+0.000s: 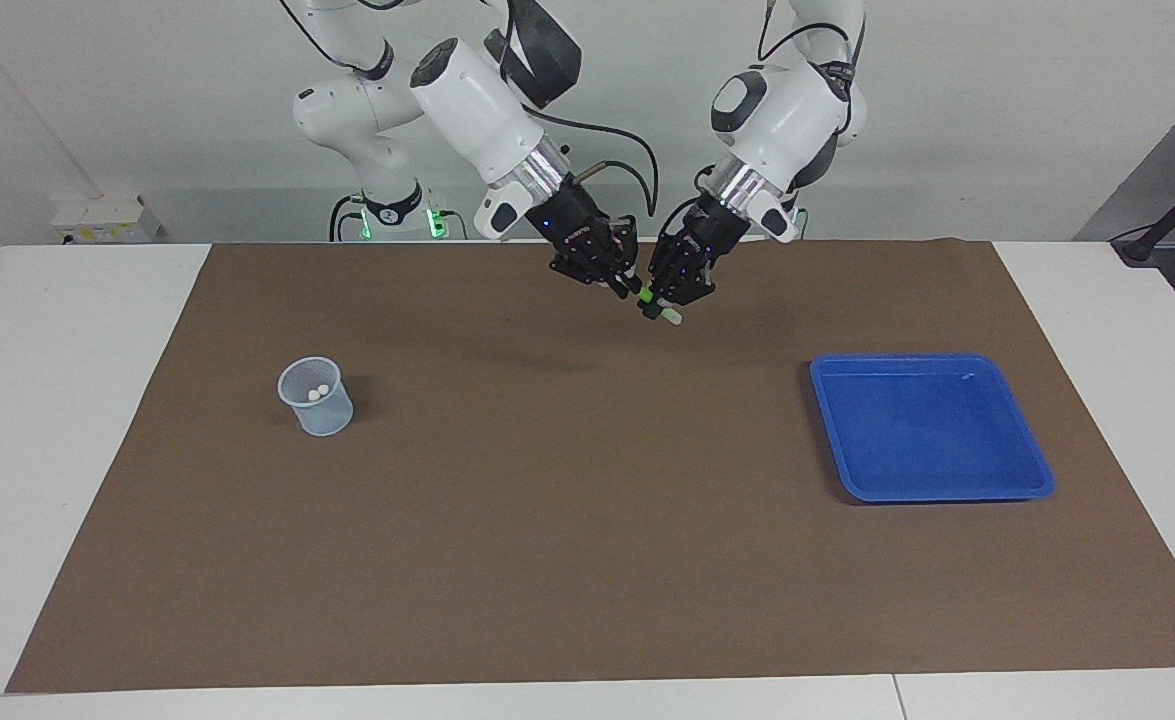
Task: Right arm passes pens to left for tray arrangement
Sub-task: 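Close the left gripper on the green pen and open the right gripper, then move the green pen over the blue tray while the right gripper withdraws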
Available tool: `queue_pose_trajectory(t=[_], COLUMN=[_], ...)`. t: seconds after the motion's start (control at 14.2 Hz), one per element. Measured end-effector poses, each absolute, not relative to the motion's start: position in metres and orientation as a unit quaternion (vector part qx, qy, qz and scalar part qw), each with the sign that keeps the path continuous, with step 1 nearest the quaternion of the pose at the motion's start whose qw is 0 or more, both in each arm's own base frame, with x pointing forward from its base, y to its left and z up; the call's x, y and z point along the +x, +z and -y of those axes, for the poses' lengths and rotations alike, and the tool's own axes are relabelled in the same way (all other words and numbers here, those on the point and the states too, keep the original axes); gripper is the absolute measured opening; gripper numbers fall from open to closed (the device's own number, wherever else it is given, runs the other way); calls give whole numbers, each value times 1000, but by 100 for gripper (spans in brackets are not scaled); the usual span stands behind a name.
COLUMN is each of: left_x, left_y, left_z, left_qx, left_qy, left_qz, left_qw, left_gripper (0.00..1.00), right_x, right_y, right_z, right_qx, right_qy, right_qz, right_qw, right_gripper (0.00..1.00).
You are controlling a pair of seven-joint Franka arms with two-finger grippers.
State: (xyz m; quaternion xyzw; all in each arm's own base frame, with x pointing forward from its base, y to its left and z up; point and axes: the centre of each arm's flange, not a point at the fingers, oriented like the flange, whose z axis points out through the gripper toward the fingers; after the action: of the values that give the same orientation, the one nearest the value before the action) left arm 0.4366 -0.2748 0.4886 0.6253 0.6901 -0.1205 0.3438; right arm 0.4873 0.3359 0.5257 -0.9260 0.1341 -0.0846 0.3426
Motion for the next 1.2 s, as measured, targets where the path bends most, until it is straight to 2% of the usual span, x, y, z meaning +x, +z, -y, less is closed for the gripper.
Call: queue_pose_trajectory(t=[0.56,0.63,0.77,0.99,1.13,1.2], left_x=[437,437,437,437,437,439], left_y=[488,488,487,486,484,481], left_z=[274,274,274,274,271,267], left_qx=[629,633,639,645,666,684], left_qy=[-121,-119,-120,-119,-115,-113], left_qz=[-688,-684,-680,-675,-657,-641], left_qw=[343,342,340,338,335,330], left_gripper=[17,17,17,17,17,17], right_x=[487,487,487,487,486,486], right_y=[525,525,525,525,520,517], right_z=[-336,-336,-336,-335,-333,-329], right_qx=[-926,-926,-926,-926,-934,-941], right_qy=[-84,-83,-83,-82,-66,-58], right_qz=[-134,-135,-135,-136,-115,-86], right_qw=[342,342,342,342,332,323], right_gripper=[18,24,44,79,99,100])
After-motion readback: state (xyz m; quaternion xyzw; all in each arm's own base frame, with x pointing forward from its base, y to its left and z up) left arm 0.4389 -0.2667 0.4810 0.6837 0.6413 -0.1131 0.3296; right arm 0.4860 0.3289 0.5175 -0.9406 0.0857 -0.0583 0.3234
